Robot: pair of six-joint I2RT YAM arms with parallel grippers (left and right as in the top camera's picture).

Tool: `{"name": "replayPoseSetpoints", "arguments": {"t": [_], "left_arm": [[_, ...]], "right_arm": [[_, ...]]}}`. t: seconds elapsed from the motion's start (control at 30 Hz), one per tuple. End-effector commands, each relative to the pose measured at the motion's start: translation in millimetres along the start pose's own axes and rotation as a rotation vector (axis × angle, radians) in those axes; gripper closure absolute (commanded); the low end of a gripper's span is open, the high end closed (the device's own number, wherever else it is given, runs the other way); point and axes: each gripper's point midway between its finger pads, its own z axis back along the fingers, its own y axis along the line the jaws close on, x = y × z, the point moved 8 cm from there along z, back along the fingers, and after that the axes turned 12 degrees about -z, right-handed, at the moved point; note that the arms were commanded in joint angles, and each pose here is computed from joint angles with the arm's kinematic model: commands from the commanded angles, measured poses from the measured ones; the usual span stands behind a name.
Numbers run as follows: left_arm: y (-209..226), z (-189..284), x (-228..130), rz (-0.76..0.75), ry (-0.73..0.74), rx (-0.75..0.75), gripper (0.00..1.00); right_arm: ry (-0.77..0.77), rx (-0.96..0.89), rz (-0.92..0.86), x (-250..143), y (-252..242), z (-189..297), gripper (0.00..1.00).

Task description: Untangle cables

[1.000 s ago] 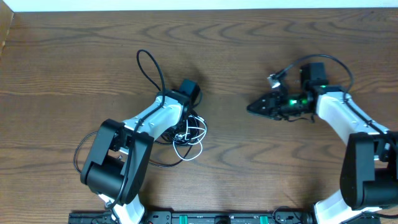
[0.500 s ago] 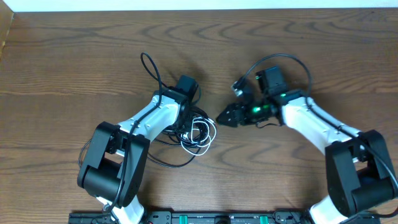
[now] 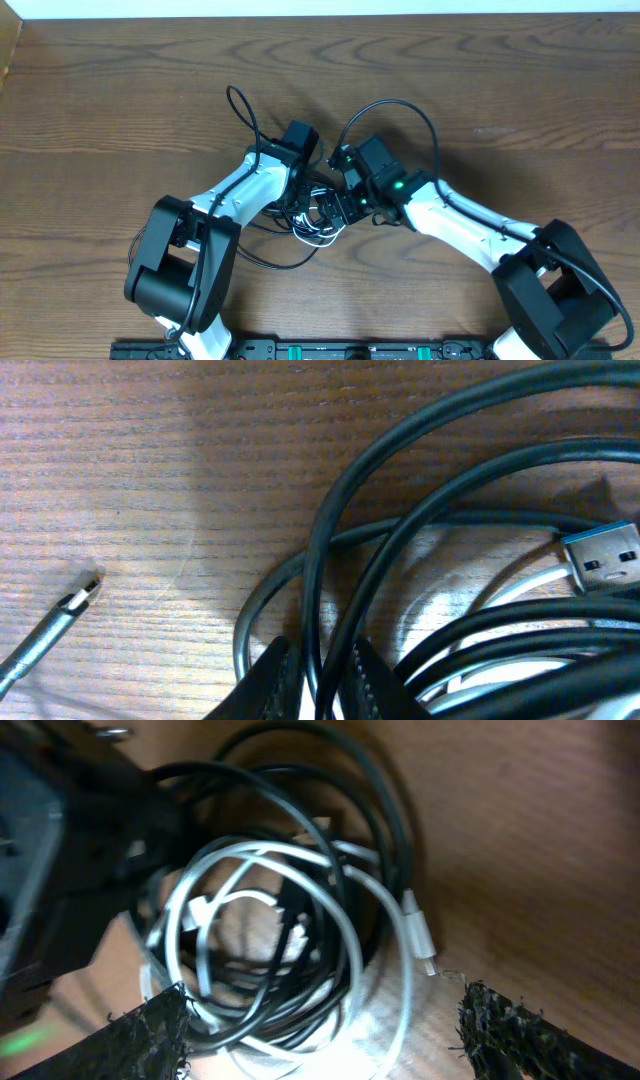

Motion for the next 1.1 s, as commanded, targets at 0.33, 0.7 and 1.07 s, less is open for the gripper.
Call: {"name": "replayPoseSetpoints", "arguments": {"t": [0.33,0.7,1.07], "left_arm": [[-11.1,-28.7,-20.9,-0.029,0.127,-0.081,0.80],[-11.2,-28.9,-20.3,-0.029,0.123,-0.081,0.80],[-11.3,-28.8,-19.7,-0.028,0.120,-0.082,0.80]], "right_arm": [[-0.119,-0.250,-0.059,3.3,-12.2,0.2,0.31],[-0.112,-0.302,-0.146,-1.8,-19.0,0.7,0.29],[-0.011,-0.286,-0.211,-16.4,-25.8,-26.9,0.30]]}}
